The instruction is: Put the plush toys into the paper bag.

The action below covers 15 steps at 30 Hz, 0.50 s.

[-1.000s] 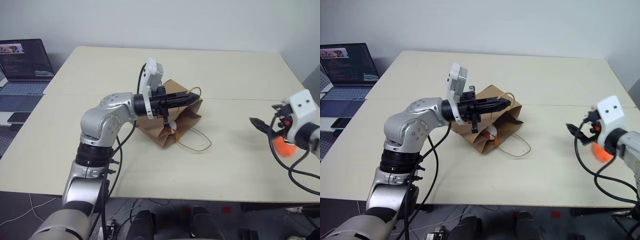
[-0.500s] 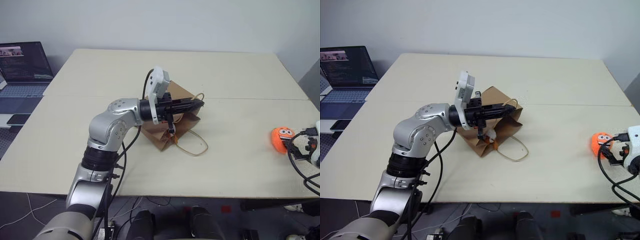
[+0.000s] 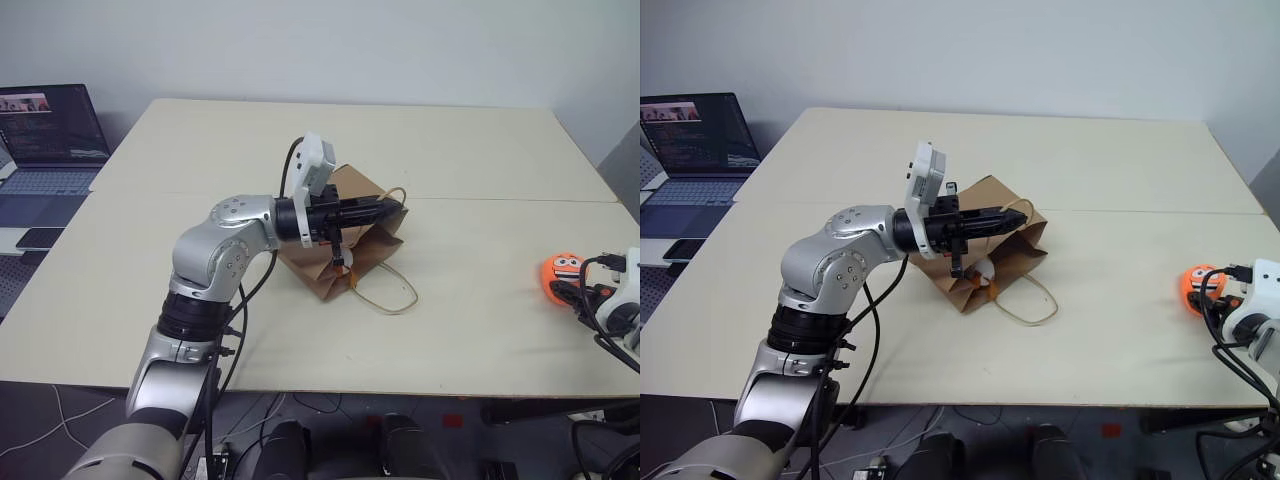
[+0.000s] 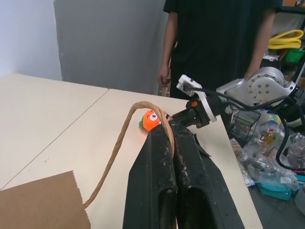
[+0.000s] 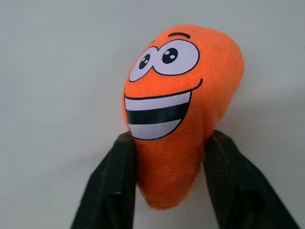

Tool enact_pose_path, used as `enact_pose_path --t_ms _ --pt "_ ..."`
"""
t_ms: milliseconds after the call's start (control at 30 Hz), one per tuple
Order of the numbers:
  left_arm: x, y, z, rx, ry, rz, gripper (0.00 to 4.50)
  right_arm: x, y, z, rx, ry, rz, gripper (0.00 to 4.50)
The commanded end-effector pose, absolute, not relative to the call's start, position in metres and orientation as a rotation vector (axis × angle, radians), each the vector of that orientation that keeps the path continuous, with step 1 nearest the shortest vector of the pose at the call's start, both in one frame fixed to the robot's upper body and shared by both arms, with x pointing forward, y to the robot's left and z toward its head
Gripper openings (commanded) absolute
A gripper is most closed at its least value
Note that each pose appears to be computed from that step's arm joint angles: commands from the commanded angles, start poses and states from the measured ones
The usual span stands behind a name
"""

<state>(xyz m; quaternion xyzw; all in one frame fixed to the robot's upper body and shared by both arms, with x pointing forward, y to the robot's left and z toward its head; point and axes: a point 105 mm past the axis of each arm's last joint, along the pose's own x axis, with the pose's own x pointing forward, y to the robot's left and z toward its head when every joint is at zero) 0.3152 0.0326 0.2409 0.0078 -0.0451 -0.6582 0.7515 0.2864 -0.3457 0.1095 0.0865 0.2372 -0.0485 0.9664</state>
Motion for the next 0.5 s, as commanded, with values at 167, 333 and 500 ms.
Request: enact_pose_path --t_ms 167,333,500 --pt "0.318 0.045 0.258 0.067 -0.153 -1.429 0.0 0.292 -0.298 0.154 -0.012 0.361 0.144 0.02" --pt "0.318 0.052 0.265 0.078 -0.156 -1.434 0.0 0.284 -0.233 0.182 -0.077 0.312 0.464 0.02" --pt "0.319 0.056 0.267 0.086 -0.15 -1.436 0.0 0.263 -0.176 0.198 -0.05 0.306 0.773 0.02"
